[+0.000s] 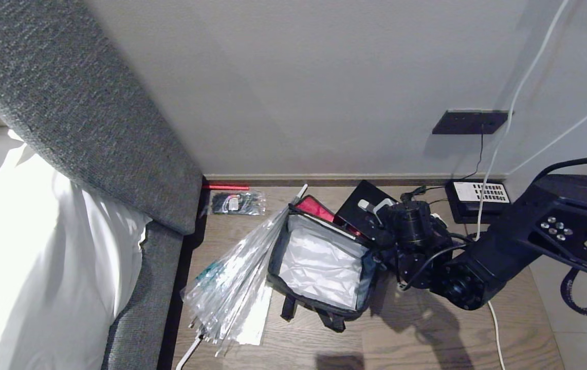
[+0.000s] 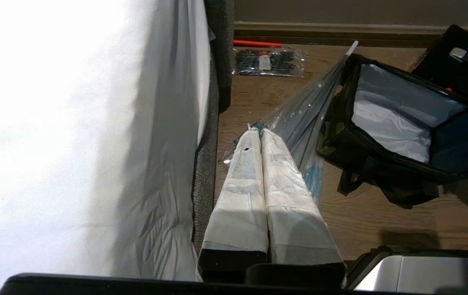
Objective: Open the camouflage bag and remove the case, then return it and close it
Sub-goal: Grip the handle again
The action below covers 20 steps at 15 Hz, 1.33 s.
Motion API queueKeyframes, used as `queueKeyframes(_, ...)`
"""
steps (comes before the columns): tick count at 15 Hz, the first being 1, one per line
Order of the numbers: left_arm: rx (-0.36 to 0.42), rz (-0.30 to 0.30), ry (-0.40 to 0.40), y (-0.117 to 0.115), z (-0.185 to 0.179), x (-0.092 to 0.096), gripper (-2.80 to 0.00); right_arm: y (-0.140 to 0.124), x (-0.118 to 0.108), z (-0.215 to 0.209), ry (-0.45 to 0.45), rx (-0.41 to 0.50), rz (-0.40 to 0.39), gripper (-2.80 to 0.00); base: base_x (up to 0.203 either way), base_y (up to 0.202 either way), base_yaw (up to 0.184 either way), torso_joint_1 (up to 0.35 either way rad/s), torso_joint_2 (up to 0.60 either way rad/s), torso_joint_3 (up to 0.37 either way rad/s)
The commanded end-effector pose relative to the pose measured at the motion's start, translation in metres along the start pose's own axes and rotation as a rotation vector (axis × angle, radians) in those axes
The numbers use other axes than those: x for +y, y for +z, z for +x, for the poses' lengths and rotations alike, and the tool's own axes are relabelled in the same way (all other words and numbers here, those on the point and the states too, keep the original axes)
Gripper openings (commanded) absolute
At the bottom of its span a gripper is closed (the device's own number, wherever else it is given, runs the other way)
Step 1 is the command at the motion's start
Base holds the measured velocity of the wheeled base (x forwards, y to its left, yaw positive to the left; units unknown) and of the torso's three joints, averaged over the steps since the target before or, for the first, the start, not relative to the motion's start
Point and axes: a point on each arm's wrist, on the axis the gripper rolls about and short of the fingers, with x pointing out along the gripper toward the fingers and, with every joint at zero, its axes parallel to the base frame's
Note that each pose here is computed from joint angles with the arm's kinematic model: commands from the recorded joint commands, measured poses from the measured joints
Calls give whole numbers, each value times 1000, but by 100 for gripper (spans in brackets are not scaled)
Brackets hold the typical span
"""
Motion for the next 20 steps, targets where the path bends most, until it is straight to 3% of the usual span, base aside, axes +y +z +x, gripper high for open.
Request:
queueKeyframes(1,1,0,-1,0,0,0,-280,4,0,3,-15,-6,-32,0,0,0,0,0,0,0)
queueKeyframes(4,1,0,-1,0,0,0,-280,-5,11,13,-15,16,-48,0,0,0,0,0,0,0)
queueKeyframes(6,0,0,-1,0,0,0,-280,-6,21,20,-46,-28,7,0,0,0,0,0,0,0)
queueKeyframes(8,-1,0,-1,0,0,0,-280,-13,23,27,-81,-21,-118,0,0,0,0,0,0,0)
queueKeyframes(9,0,0,1,0,0,0,-280,-14,25,32,-105,-27,-133,0,0,0,0,0,0,0)
queueKeyframes(17,-3,0,1,0,0,0,-280,-11,58,56,-162,-39,-96,0,0,0,0,0,0,0)
queueKeyframes(20,-3,0,1,0,0,0,-280,-11,70,61,-143,-34,-176,0,0,0,0,0,0,0)
